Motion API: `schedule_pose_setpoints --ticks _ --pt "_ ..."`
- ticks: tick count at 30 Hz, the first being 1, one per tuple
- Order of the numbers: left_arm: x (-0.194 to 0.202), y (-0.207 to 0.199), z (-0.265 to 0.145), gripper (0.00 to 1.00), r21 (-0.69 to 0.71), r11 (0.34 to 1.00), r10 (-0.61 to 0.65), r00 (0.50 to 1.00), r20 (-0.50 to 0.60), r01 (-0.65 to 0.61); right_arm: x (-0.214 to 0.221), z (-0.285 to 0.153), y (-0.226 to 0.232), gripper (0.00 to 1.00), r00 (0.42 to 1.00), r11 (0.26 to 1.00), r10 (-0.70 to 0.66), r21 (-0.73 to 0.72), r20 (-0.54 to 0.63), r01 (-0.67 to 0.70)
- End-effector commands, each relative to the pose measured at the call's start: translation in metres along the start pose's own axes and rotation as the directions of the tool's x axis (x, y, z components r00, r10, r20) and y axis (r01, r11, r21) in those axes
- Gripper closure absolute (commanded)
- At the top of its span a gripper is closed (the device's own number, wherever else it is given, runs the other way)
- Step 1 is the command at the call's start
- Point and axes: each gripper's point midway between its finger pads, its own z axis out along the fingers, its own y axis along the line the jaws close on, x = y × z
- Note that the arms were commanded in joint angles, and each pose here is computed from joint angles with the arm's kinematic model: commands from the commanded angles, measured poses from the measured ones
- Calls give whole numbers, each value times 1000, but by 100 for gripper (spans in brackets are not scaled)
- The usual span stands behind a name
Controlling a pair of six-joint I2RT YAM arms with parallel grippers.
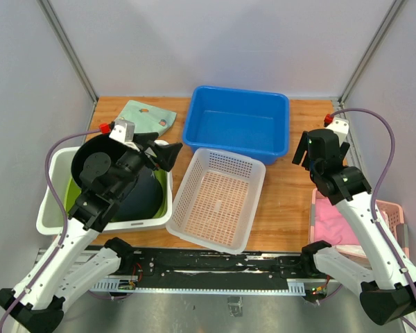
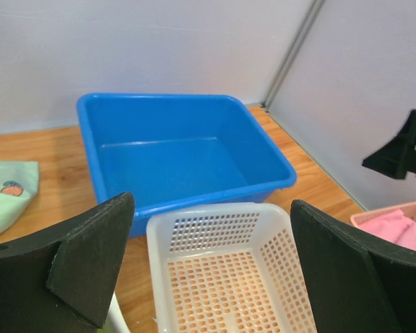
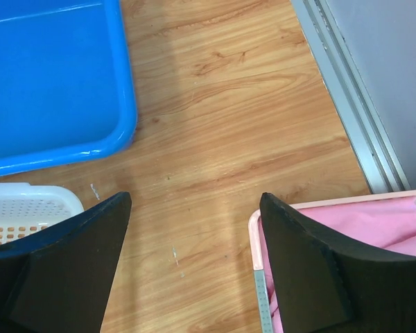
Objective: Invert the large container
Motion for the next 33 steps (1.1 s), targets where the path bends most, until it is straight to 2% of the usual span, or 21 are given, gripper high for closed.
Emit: schedule_pose_setpoints --ticks 1,5,10,15,19,27,33 --pt "-9 -24 -6 1 146 988 36 997 74 -46 -9 0 0 23 998 999 49 13 34 -50" --pt "-2 -42 -7 1 251 968 13 998 54 -26 1 6 1 23 999 999 47 20 14 -47" --pt "18 -62 3 1 331 944 12 998 -61 9 14 13 -2 24 998 997 64 51 -7 -64" --pt "57 -96 15 1 345 937 108 982 -156 -48 23 15 1 24 997 996 76 37 -32 -75" --pt "88 -114 21 1 379 925 102 966 -237 -4 29 16 2 24 996 996 80 34 -45 -79" --pt "101 -107 23 1 331 943 78 954 -289 23 20 30 23 24 998 999 29 -28 -49 -30" --pt "101 -102 31 1 271 963 77 939 -335 18 10 74 62 24 987 994 -101 -43 -129 96"
